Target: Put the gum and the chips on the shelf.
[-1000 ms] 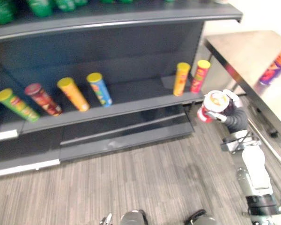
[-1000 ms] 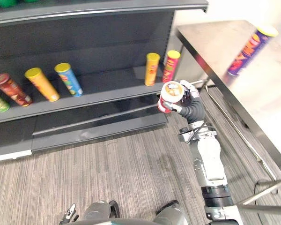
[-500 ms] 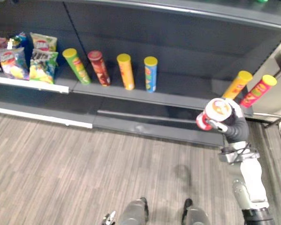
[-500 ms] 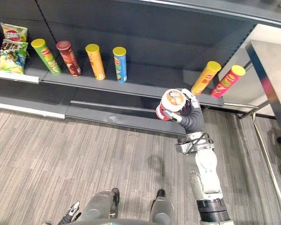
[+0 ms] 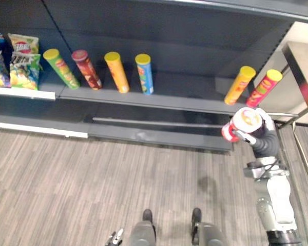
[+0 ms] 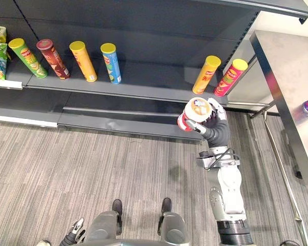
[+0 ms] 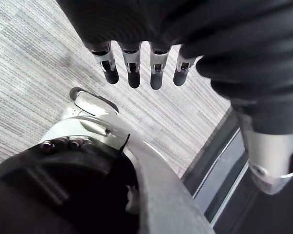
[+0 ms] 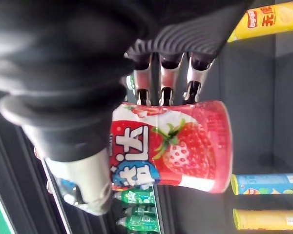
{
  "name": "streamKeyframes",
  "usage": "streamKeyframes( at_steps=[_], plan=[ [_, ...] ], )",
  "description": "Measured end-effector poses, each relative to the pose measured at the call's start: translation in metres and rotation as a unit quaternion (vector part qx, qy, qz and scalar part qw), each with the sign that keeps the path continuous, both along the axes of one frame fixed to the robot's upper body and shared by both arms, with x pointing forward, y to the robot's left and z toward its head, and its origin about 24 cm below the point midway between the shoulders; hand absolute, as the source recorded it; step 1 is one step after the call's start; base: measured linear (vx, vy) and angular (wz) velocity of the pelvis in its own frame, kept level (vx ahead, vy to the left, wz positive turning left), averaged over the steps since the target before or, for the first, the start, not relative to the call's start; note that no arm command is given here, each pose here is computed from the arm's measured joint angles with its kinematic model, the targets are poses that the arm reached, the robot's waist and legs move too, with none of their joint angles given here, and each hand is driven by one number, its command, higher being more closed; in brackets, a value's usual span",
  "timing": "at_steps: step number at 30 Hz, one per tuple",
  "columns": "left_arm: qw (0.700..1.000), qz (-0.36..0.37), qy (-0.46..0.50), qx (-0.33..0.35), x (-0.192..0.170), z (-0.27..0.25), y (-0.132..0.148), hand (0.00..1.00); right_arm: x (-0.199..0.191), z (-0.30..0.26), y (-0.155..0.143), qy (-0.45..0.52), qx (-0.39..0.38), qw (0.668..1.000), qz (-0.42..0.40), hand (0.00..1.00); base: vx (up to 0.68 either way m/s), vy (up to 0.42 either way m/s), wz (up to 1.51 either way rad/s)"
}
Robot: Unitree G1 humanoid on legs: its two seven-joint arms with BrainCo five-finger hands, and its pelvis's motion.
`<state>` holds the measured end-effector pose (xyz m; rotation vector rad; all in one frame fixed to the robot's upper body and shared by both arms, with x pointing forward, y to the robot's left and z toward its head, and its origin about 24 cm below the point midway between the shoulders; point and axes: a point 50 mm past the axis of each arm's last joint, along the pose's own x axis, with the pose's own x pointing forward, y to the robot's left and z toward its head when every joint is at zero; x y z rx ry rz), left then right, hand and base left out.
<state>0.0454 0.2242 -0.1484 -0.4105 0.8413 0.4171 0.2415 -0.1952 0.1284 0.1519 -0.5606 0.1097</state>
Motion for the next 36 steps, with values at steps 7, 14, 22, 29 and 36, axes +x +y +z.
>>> streamKeyframes(
  at_steps=[7, 14, 22, 29, 36],
  plan=[
    [1.000, 0.007, 0.004, -0.017, 0.003, -0.001, 0.000, 0.00, -0.006, 0.004, -0.034, -0.004, 0.014, 0.994, -0.107, 1.00, 0.06, -0.031, 0.10],
    [0.996, 0.023, -0.010, -0.080, 0.008, -0.004, -0.012, 0.00, -0.023, 0.005, -0.031, -0.008, 0.004, 0.994, -0.109, 1.00, 0.05, -0.084, -0.17],
    [0.994, 0.020, -0.027, -0.100, 0.007, -0.002, -0.022, 0.00, -0.021, 0.015, -0.022, -0.037, 0.008, 0.995, -0.094, 1.00, 0.13, -0.058, -0.19],
    [0.996, 0.010, 0.004, -0.085, -0.007, -0.006, -0.016, 0.00, -0.015, -0.008, -0.025, 0.009, -0.004, 0.996, -0.086, 1.00, 0.29, 0.251, -0.64],
    [0.997, -0.021, 0.020, -0.066, -0.009, -0.007, -0.008, 0.00, -0.024, -0.019, -0.027, 0.029, 0.001, 0.995, -0.095, 1.00, 0.33, 0.276, -0.04]
  ],
)
